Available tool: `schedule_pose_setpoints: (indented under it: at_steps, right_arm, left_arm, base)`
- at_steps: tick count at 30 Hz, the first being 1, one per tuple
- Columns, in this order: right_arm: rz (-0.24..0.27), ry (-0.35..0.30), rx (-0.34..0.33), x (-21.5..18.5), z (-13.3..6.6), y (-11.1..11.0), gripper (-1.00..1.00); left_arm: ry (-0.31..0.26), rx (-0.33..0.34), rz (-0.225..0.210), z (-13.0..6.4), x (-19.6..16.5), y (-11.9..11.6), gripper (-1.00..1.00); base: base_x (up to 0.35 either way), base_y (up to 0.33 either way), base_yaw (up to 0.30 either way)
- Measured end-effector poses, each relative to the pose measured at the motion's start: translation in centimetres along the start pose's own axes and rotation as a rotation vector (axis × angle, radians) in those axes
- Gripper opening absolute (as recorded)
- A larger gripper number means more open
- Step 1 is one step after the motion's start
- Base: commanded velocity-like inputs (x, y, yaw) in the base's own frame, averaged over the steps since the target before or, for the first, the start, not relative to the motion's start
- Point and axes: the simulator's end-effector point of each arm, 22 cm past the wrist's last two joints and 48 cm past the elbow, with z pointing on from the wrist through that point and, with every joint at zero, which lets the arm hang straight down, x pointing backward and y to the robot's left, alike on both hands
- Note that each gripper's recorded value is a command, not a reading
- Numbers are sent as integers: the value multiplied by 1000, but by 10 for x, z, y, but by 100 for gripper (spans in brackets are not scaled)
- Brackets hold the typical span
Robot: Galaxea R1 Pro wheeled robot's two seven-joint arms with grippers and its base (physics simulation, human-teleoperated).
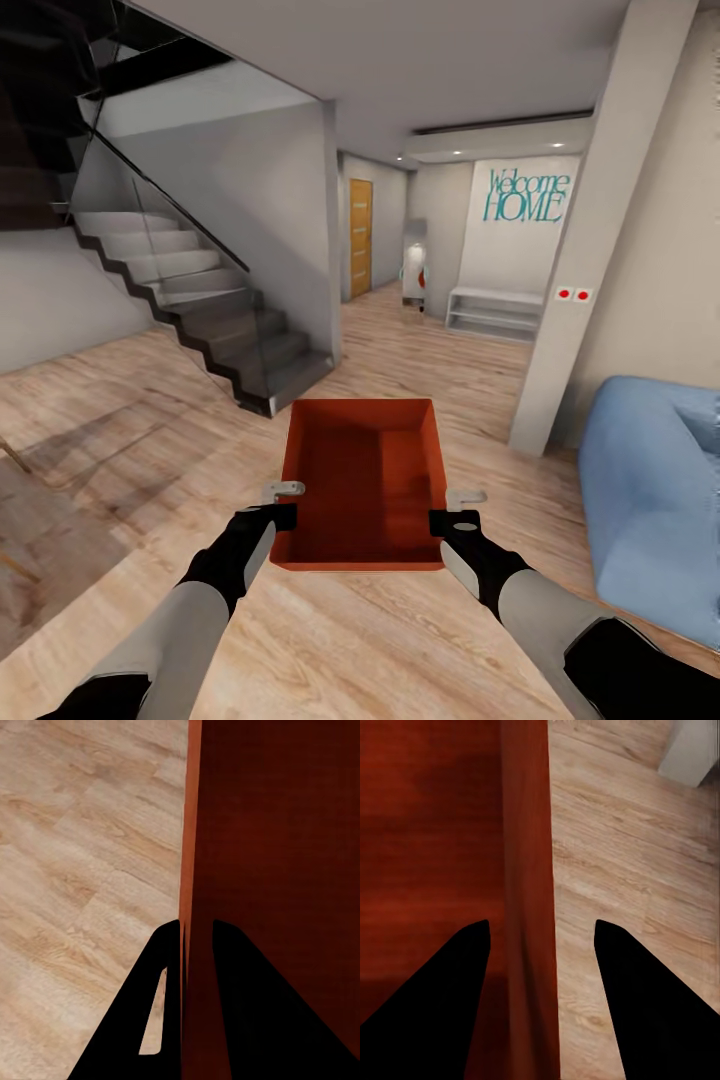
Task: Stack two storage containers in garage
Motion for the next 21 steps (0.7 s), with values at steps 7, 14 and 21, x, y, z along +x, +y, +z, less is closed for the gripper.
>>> schedule_pose_setpoints:
  at_steps: [7, 14, 21]
  right_arm:
    - [0, 0, 0, 0, 0, 0, -100]
    - [0, 0, -1, 0, 0, 0, -100]
    - [0, 0, -1, 0, 0, 0, -100]
  left_arm:
    - [0, 0, 0, 0, 0, 0, -100]
    - [0, 0, 0, 0, 0, 0, -100]
    - [0, 0, 0, 0, 0, 0, -100]
  base:
    - [322, 0, -245]
    - [322, 0, -96]
    - [322, 0, -2]
